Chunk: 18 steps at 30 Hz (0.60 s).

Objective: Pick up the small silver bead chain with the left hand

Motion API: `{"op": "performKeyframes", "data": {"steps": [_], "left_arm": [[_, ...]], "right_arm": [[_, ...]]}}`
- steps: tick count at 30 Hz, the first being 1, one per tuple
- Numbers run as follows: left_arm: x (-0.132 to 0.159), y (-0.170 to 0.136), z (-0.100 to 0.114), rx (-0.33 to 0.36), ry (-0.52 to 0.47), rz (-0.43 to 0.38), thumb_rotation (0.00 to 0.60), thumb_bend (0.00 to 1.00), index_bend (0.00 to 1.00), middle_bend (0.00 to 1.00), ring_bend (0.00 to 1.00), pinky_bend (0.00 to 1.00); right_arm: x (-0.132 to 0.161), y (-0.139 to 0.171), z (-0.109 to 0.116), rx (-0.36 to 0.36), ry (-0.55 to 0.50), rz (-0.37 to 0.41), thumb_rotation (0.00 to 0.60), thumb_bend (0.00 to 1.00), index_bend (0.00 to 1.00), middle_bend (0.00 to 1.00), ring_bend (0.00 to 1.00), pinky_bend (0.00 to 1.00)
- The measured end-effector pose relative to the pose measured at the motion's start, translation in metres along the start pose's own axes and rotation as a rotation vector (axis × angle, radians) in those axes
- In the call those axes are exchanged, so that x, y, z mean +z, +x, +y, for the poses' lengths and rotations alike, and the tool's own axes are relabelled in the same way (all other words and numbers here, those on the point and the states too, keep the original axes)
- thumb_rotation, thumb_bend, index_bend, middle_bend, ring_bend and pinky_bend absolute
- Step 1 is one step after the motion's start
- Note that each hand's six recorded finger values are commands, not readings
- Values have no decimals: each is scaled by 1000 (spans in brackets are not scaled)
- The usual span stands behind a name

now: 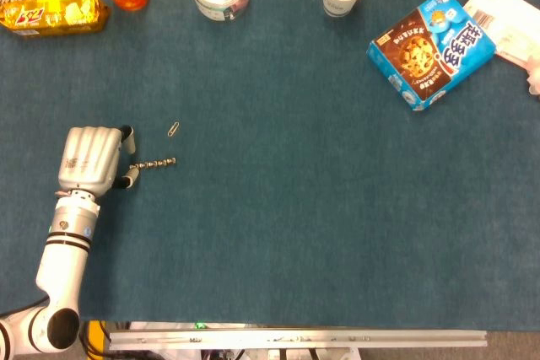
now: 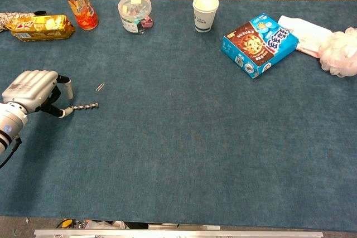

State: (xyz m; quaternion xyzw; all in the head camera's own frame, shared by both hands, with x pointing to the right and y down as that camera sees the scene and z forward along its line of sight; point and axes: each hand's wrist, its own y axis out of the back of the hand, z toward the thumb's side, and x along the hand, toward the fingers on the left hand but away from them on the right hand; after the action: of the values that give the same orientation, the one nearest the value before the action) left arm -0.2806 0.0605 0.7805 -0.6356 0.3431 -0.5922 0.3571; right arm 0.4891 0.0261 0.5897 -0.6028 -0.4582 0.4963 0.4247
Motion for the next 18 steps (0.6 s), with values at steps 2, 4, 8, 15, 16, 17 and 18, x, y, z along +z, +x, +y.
{"op": "performKeyframes", "data": {"steps": [2,4,8,15,16,17,18], "left_arm": [[0,2,0,1,-1,1,600,196,503,914,918,1000],[0,4,1,3,-2,4,600,195,503,914,918,1000],[0,8,3,7,1,8,600,196,502,914,918,1000],[3,15,4,0,13,-2,600,196,500,914,918,1000],[3,14,5,2,13,-5,600,196,500,914,918,1000],[4,14,5,3,14,-8,600,196,498,914,918,1000],[4,14,5,3,14,-12,600,196,497,914,918,1000]], "right_arm": [[0,1,0,0,-1,-1,600,176,413,467,379,320],[-1,1,0,0,-1,-3,600,176,413,467,379,320],[-2,2,0,0,-2,-8,600,176,413,467,379,320],[-4,3,-1,1,-6,-13,600,176,413,467,379,320],[-4,4,-1,0,-7,-15,600,176,413,467,379,320],[-5,4,-1,-1,-8,-16,600,176,413,467,379,320],[-5,4,-1,-1,-8,-16,600,176,413,467,379,320]]}}
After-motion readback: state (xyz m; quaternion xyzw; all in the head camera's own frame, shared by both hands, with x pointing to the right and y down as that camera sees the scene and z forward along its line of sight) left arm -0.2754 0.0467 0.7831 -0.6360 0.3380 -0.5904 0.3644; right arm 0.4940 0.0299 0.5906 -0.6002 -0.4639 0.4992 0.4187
